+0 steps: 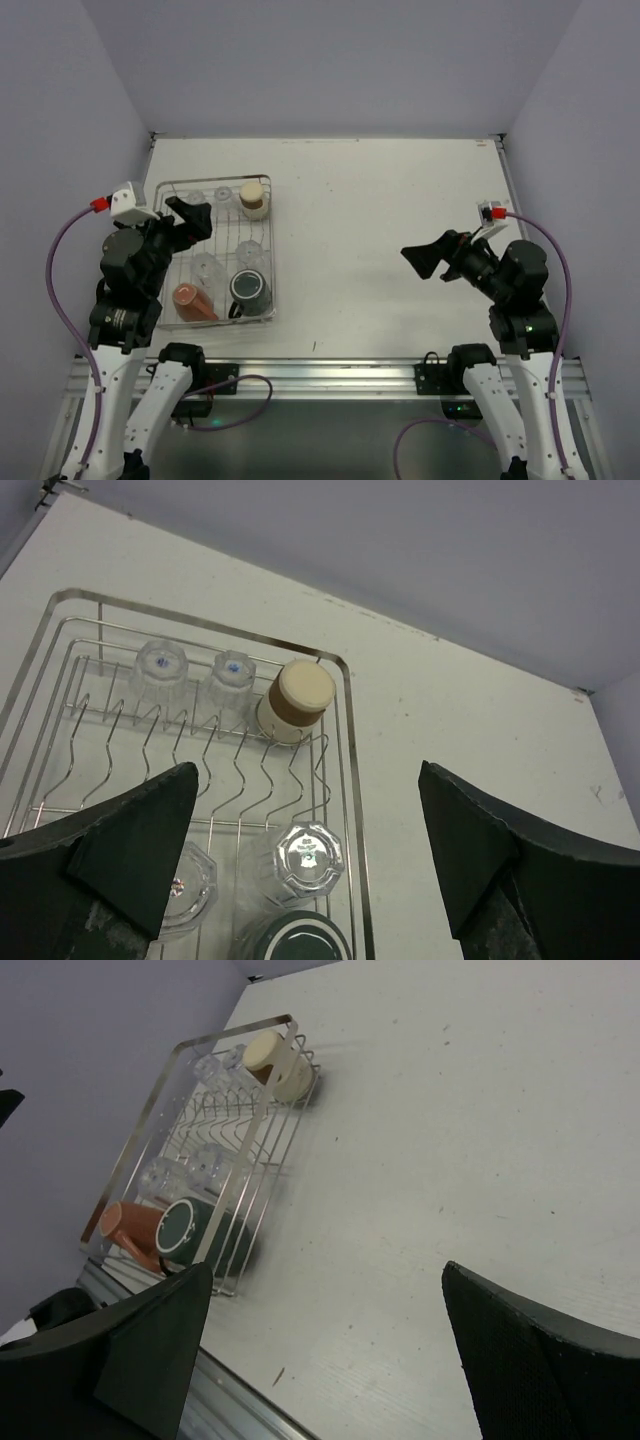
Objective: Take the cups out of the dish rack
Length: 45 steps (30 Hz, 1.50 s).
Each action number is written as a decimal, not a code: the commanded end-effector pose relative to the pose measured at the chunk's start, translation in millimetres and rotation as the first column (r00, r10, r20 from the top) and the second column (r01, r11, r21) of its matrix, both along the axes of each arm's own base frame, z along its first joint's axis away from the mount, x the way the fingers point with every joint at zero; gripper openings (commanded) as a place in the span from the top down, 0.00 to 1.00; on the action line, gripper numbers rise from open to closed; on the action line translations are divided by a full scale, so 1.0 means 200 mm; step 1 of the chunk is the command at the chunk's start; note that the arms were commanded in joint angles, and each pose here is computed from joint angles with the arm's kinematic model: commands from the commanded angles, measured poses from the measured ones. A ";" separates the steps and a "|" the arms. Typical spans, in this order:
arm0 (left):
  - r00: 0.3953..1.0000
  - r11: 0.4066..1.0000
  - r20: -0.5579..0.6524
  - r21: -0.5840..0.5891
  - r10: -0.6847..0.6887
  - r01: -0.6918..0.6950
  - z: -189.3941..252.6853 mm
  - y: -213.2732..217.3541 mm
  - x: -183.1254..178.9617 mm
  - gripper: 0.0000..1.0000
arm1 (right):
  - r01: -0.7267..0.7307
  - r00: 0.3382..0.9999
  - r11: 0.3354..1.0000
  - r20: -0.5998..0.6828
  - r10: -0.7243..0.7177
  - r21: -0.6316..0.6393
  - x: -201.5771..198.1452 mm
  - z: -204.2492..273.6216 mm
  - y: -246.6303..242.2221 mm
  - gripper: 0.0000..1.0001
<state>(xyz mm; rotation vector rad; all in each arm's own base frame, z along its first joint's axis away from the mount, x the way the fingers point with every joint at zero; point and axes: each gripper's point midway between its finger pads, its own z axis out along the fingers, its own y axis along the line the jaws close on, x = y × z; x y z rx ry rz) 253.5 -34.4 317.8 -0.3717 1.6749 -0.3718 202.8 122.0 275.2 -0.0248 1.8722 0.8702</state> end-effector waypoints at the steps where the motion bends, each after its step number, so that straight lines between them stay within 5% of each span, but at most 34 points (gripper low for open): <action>1: 0.993 0.996 -0.117 0.086 -0.003 0.013 -0.06 0.02 -0.04 0.04 | 0.047 0.999 0.998 -0.022 -0.047 -0.033 0.05 -0.02 -0.04 0.01; 12: 0.932 0.984 -0.358 0.176 0.062 0.002 -0.26 0.07 0.10 0.01 | 0.301 0.911 0.952 -0.277 -0.306 -0.061 0.24 -0.16 -0.18 0.01; 19: 0.902 0.976 -0.426 0.214 0.070 0.025 -0.30 0.07 0.23 0.03 | 0.266 0.913 0.947 -0.269 -0.308 -0.180 0.29 -0.25 -0.21 0.01; 24: 0.882 0.969 -0.465 0.242 0.075 0.045 -0.34 0.07 0.28 0.16 | 0.203 0.928 0.954 -0.268 -0.259 -0.220 0.34 -0.28 -0.17 0.01; 37: 0.756 0.967 -0.632 0.254 0.170 -0.005 -0.69 0.15 0.05 0.16 | 0.048 0.936 0.932 -0.311 -0.167 -0.358 0.38 -0.38 0.16 0.01; 45: 0.658 0.968 -0.725 0.250 0.205 -0.027 -0.88 0.17 -0.09 0.17 | 0.092 0.929 0.916 -0.296 -0.220 -0.390 0.39 -0.42 0.14 0.01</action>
